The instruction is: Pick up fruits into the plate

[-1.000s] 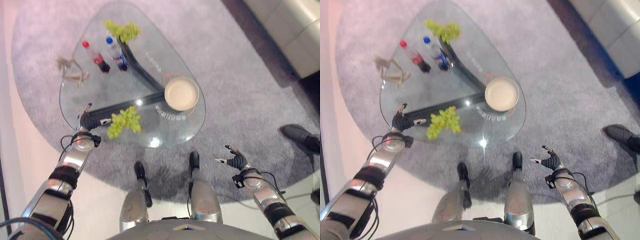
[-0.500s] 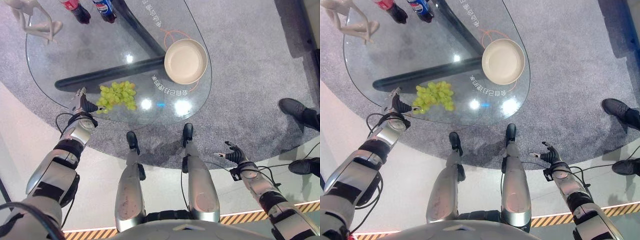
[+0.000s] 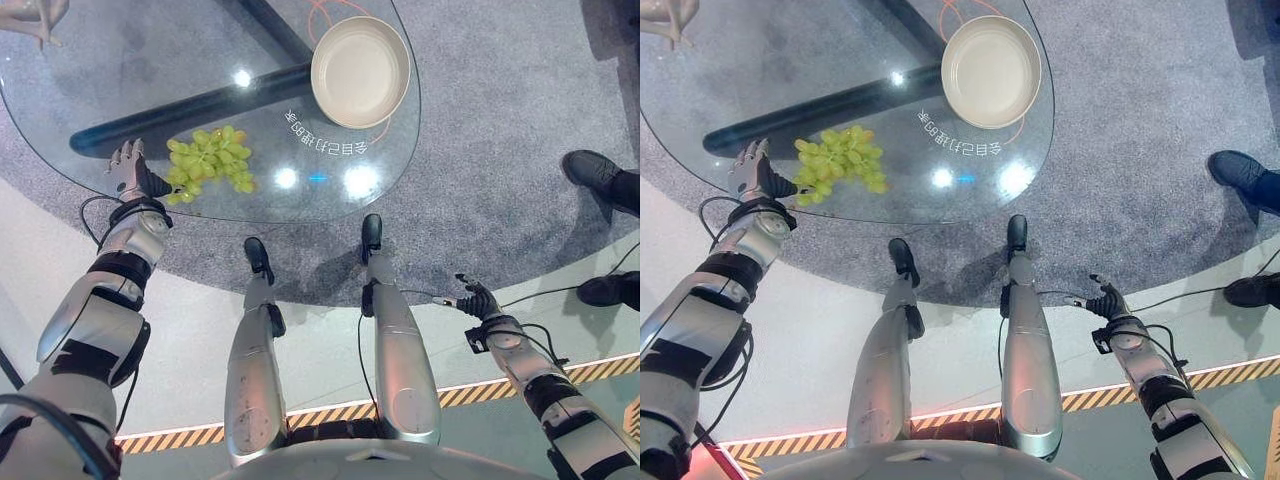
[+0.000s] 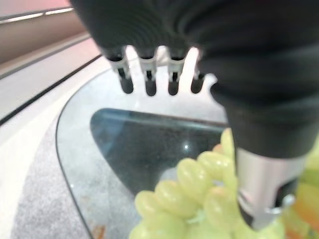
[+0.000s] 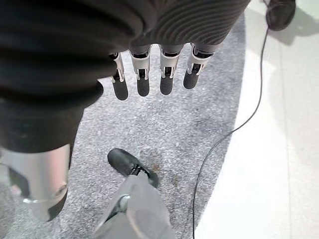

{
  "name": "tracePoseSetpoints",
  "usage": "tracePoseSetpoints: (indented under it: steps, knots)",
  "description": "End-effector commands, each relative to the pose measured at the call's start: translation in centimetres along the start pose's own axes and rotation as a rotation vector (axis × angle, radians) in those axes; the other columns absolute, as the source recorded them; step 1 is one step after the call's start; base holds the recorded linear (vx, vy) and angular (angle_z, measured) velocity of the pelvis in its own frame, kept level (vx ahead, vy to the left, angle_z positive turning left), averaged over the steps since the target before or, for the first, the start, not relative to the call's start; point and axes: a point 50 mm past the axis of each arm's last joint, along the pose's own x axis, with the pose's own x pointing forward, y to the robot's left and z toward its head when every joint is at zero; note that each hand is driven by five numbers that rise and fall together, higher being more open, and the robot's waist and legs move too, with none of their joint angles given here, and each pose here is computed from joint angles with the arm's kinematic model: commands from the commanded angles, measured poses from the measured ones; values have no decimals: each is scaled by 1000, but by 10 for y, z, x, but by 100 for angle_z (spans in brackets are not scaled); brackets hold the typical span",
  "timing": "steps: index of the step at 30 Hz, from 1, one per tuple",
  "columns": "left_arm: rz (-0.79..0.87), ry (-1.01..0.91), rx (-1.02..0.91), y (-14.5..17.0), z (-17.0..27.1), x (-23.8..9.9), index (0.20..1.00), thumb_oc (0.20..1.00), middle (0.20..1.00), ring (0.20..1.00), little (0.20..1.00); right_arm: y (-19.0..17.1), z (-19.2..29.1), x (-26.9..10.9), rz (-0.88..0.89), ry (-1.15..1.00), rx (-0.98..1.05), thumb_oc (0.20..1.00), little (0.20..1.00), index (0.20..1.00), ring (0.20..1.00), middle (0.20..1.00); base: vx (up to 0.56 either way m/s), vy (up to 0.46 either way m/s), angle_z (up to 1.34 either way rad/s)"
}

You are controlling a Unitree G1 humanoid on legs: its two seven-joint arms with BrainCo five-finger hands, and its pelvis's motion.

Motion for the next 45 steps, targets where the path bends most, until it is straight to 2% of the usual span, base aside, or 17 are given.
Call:
tracePoseSetpoints:
  steps: [1,9,19,29,36,40,42,43,44,45]
  knots:
    - [129,59,86,37,-26,13,1000,1000,1000,1000,1000,-2,-12,-7,7,13,-34,1000,1000,1000,1000,1000,0,0,0]
    - [86,16,76,38,-13,17,1000,1000,1000,1000,1000,-3,4,-2,-10,-27,-21,1000,1000,1000,1000,1000,1,3,1]
    - [-111,34,-133,13,-3,10,1000,1000,1000,1000,1000,1,4,-2,-2,-8,-21,1000,1000,1000,1000,1000,1,1,0]
    - [-222,112,-165,3,0,9,1000,1000,1000,1000,1000,1,13,0,-22,-34,5,1000,1000,1000,1000,1000,4,-14,0]
    - [-108,205,-152,7,-11,10,1000,1000,1000,1000,1000,7,17,-1,-5,-44,32,1000,1000,1000,1000,1000,7,-45,-2]
    - [13,257,-83,20,-18,13,1000,1000,1000,1000,1000,14,19,-1,16,-47,50,1000,1000,1000,1000,1000,12,-56,-4]
    - [87,271,14,31,-22,16,1000,1000,1000,1000,1000,17,20,-1,25,-54,52,1000,1000,1000,1000,1000,11,-56,-2]
    - [99,280,42,35,-24,17,561,561,561,561,561,18,21,-1,27,-59,53,1000,1000,1000,1000,1000,3,-55,-2]
    - [110,290,86,41,-26,19,200,200,200,200,200,18,22,-1,28,-65,57,1000,1000,1000,1000,1000,0,-55,-2]
    - [118,296,109,45,-27,20,200,200,200,200,200,19,24,0,28,-69,61,1000,1000,1000,1000,1000,-4,-58,-1]
